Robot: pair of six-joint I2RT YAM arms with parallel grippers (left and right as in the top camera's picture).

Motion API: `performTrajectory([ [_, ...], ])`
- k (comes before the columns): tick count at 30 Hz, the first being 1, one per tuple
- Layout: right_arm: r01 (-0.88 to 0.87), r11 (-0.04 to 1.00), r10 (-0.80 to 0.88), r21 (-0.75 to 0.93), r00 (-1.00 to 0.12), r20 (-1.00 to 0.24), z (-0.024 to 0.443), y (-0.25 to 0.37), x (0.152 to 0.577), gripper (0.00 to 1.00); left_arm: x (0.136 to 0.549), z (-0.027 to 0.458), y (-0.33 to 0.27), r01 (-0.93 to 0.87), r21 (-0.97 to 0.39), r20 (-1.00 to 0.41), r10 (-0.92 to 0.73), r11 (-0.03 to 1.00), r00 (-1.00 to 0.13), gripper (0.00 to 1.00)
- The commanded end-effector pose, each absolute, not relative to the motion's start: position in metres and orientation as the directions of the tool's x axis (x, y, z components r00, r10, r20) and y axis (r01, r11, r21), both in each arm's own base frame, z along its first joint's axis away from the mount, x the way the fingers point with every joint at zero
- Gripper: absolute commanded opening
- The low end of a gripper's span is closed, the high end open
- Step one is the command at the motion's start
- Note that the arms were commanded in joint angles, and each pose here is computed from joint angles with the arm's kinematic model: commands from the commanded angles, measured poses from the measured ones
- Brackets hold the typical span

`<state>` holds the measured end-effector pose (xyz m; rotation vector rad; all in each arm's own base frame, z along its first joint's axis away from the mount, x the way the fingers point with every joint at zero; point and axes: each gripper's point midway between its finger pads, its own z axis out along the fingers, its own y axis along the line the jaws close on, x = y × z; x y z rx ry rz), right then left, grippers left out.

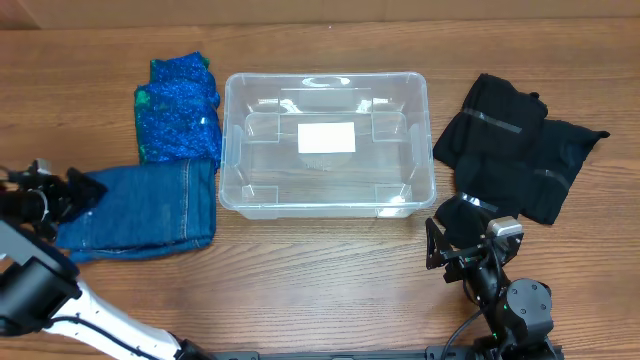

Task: Pack container
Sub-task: 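Reach the left gripper to the folded blue denim and grasp it, then lift the denim with the left gripper and lay it in the bin's right half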

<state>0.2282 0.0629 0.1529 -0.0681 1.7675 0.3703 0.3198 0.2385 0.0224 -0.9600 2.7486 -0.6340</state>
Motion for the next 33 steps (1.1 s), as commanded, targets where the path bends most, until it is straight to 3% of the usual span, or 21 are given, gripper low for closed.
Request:
performTrajectory([
  [1,-0.236,0.948,0.162,0.212,-0.217,-0.963,0.156,0.061,0.229,1.00,0.319,-0.005,0.217,-0.564,-0.378,0.085,-0.579,0.734,-0.811,0.79],
  [3,-0.236,0.948,0.162,0.212,-0.217,-0.963,0.156,0.061,0.229,1.00,0.319,-0.004,0.211,-0.560,-0.383,0.099,-0.571,0.734,-0.815,0.57],
  [4,-0.236,0.948,0.162,0.212,-0.217,-0.963,0.156,0.061,0.229,1.00,0.320,-0.001,0.206,-0.560,-0.406,0.109,-0.570,0.722,-0.814,0.41],
  [8,-0.236,0.948,0.162,0.213,-0.217,-0.963,0.156,0.061,0.229,1.00,0.320,0.021,0.201,-0.570,-0.469,0.133,-0.584,0.675,-0.801,0.08],
  [9,-0.236,0.948,0.162,0.213,-0.217,-0.963,0.156,0.061,0.229,1.00,0.319,0.027,0.202,-0.574,-0.472,0.137,-0.588,0.669,-0.797,0.04],
  [15,-0.236,0.948,0.162,0.212,-0.217,-0.963,0.156,0.061,0.229,1.00,0.331,0.128,0.205,-0.534,-0.526,0.040,-0.608,0.662,-0.793,0.04],
  [20,-0.236,0.948,0.162,0.213,-0.217,-0.963,0.156,0.061,0.229,1.00,0.340,0.272,0.185,-0.374,-0.585,-0.242,-0.595,0.720,-0.767,0.04],
  [25,-0.236,0.948,0.162,0.212,-0.217,-0.963,0.156,0.061,0.229,1.00,0.333,0.385,0.141,-0.236,-0.603,-0.482,-0.584,0.762,-0.653,0.04],
  [29,-0.236,0.948,0.162,0.212,-0.217,-0.963,0.156,0.061,0.229,1.00,0.335,0.444,0.085,-0.083,-0.643,-0.580,-0.555,0.761,-0.596,0.04],
  [33,-0.236,0.948,0.162,0.213,-0.217,-0.963,0.156,0.061,0.229,1.00,0.351,0.469,0.031,0.019,-0.662,-0.608,-0.522,0.749,-0.599,0.04],
])
